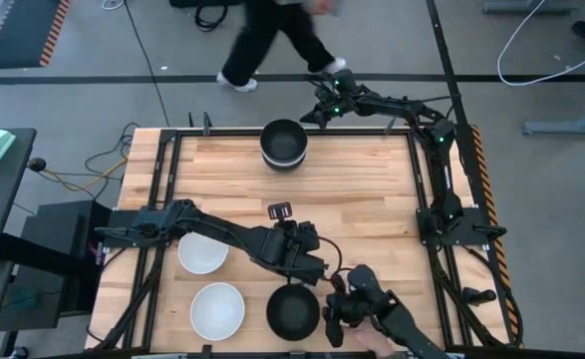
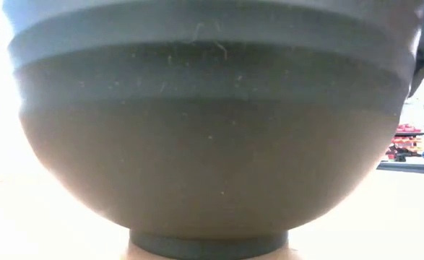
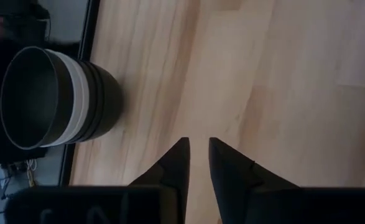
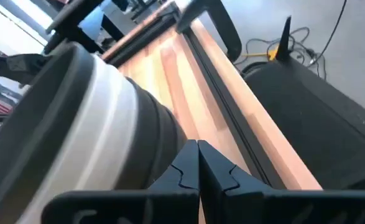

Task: Nest bowls inside each other
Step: Adjust the stacked bowls

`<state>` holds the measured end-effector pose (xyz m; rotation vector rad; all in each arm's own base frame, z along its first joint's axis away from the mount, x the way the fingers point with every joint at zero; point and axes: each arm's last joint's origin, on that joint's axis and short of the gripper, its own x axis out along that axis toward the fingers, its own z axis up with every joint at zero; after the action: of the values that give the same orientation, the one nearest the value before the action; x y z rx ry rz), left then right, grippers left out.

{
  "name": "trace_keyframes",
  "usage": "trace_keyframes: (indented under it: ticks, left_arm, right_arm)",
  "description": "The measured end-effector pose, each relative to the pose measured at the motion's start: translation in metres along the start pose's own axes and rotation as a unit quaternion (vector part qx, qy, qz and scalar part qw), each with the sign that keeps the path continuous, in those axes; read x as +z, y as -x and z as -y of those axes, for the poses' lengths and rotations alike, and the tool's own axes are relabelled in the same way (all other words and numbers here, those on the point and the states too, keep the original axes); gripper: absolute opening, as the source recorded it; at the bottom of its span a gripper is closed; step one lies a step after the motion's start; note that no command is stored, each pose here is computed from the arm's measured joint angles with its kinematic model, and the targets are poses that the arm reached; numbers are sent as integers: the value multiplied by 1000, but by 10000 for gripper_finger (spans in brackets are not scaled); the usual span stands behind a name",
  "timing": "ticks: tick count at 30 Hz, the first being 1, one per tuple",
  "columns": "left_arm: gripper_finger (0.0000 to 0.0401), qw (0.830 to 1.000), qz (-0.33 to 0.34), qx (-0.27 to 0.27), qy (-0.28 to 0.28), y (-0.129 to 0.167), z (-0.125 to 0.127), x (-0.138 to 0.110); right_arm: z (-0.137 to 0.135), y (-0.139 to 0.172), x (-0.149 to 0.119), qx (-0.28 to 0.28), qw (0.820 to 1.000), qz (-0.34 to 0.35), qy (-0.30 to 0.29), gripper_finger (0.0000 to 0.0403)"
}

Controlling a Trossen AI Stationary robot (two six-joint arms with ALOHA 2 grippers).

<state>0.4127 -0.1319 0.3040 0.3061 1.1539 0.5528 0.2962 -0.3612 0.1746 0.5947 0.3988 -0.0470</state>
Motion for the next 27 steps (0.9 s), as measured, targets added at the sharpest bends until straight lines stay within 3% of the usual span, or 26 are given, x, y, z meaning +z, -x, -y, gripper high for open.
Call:
trace_keyframes:
  ticks: [8,27]
  left_arm:
    - [55,1000,-9,6,-5,-9,-10,5]
    - [41,1000,-14,9,-10,-13,-14,6]
  right_arm:
    - [-5,-21,-9,54,998,-24,-10,0]
    - [-75,-81,-36,122,984,-128,14,0]
